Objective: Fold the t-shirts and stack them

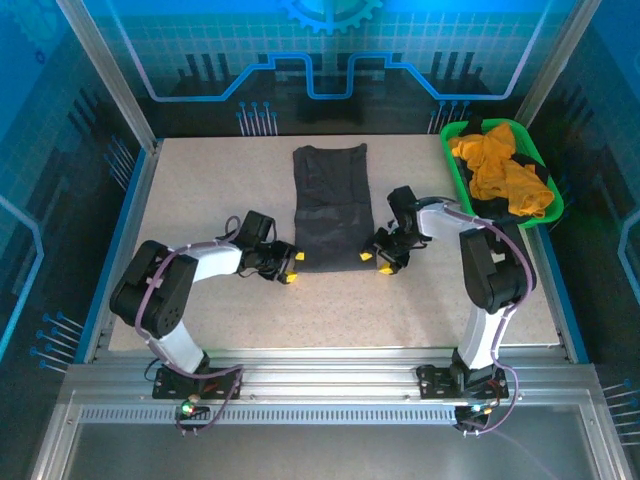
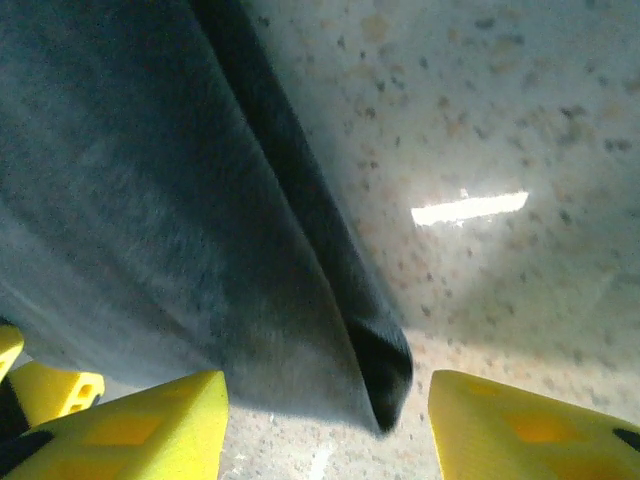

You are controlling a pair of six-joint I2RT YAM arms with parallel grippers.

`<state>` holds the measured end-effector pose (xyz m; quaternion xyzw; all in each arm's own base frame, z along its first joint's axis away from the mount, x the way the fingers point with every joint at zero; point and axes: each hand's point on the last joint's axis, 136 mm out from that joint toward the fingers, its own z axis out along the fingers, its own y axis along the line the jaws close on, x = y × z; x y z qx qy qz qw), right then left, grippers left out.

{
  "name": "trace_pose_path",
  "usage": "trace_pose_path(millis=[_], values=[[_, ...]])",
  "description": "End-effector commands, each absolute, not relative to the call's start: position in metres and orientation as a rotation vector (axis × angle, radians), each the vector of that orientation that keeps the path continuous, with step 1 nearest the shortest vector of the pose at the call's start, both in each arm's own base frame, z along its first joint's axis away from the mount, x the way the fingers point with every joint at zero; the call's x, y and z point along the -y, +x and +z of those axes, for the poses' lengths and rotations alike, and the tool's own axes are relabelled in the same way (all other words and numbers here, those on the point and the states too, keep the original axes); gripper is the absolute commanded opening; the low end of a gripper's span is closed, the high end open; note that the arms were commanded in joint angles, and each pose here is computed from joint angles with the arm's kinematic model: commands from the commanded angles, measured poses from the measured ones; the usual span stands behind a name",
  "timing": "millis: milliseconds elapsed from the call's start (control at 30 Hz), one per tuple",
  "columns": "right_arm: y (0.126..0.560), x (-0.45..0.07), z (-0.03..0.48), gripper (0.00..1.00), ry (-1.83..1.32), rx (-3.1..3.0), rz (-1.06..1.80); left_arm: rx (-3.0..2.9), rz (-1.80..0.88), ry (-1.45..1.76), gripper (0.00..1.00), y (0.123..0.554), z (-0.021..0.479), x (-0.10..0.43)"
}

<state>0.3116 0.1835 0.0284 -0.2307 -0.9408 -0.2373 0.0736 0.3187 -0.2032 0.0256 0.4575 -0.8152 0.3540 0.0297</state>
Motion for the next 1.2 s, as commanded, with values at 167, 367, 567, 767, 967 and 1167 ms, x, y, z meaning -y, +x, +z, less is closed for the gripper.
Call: trace_pose_path(millis=[167, 367, 567, 767, 967, 1167], values=[[0.327, -0.200, 0.022, 0.38, -0.737, 2.784, -0.737, 2.516, 1.191, 1.380, 0.13, 0.345, 0.034, 0.218], [0.362, -0.202, 0.057, 0.00, -0.733, 2.883, -0.797, 2.571, 1.281, 1.388, 0.00, 0.372, 0.072, 0.211], [0.397, -0.201, 0.135, 0.00, -0.724, 2.997, -0.920, 2.688, 1.468, 1.321, 0.00, 0.408, 0.165, 0.200], [0.386, -0.204, 0.159, 0.00, -0.709, 2.991, -0.967, 2.665, 1.490, 1.266, 0.00, 0.390, 0.183, 0.201], [0.324, -0.205, 0.123, 0.00, -0.695, 2.902, -0.896, 2.612, 1.258, 1.219, 0.00, 0.315, 0.128, 0.189], [0.226, -0.206, 0.071, 0.00, -0.593, 2.810, -0.750, 2.543, 1.014, 1.064, 0.00, 0.206, 0.071, 0.188]])
